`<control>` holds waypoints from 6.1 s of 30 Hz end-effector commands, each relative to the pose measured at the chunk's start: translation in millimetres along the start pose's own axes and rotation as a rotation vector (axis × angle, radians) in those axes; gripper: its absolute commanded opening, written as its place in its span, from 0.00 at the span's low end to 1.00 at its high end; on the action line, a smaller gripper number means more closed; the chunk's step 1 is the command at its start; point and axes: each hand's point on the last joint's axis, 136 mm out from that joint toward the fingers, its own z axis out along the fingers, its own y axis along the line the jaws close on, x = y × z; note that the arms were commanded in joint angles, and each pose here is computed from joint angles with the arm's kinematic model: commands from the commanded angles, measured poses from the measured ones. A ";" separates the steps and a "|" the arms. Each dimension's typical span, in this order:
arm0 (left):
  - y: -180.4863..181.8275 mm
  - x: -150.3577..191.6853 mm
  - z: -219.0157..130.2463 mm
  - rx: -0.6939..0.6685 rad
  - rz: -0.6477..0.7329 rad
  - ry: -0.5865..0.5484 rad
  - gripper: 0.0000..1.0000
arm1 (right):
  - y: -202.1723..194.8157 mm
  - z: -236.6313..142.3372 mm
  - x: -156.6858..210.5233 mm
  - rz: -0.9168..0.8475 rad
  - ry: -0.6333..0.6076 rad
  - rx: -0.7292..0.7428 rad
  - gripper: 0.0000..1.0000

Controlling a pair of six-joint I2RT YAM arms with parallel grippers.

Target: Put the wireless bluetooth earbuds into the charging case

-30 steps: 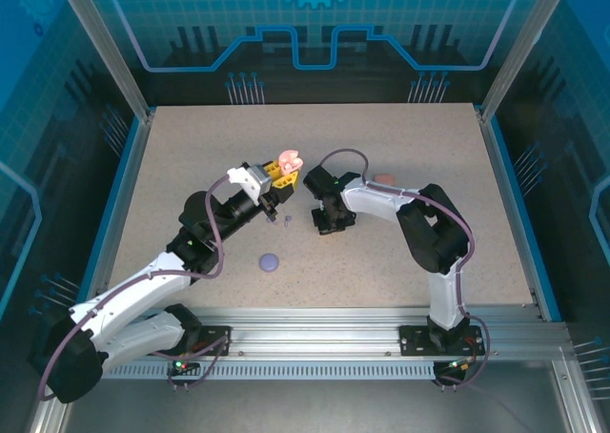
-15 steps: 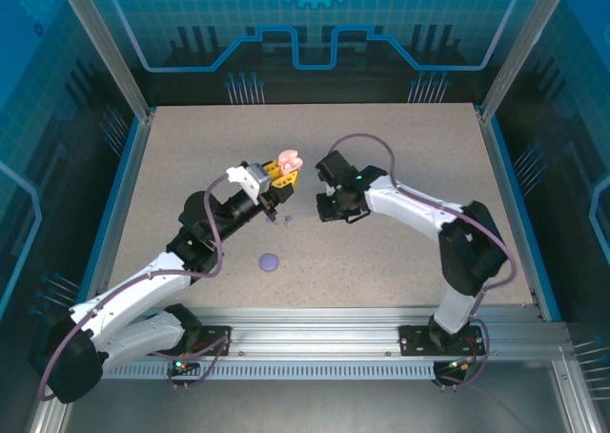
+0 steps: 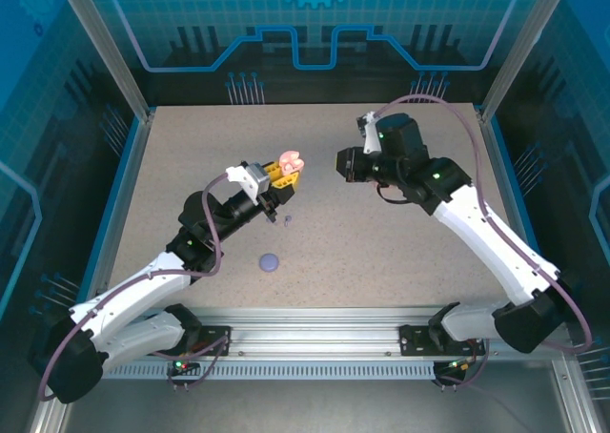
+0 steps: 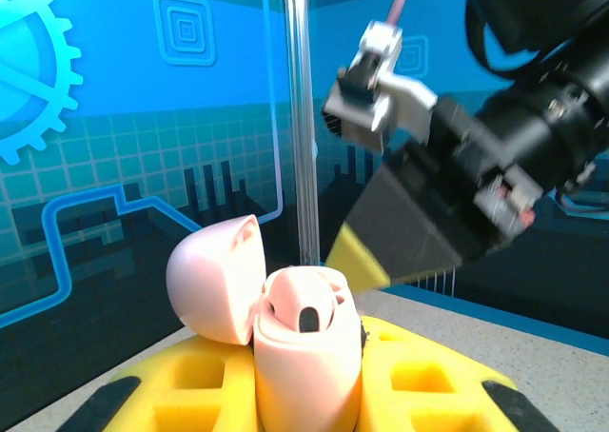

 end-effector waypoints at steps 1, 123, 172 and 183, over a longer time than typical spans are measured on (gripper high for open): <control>-5.0 -20.2 -0.9 0.033 -0.008 -0.065 0.00 | 28.6 -26.6 -29.7 0.019 -0.108 -0.120 0.15; -11.7 -11.7 6.7 0.084 -0.041 -0.041 0.00 | 62.7 -61.1 -24.7 -0.075 -0.216 -0.227 0.89; -24.4 11.6 24.5 0.180 -0.072 0.059 0.00 | 75.9 -15.0 6.5 -0.112 0.142 -0.094 0.00; -8.7 64.5 41.0 0.089 -0.287 0.217 0.00 | -40.2 -50.5 1.3 0.120 -0.045 0.154 0.73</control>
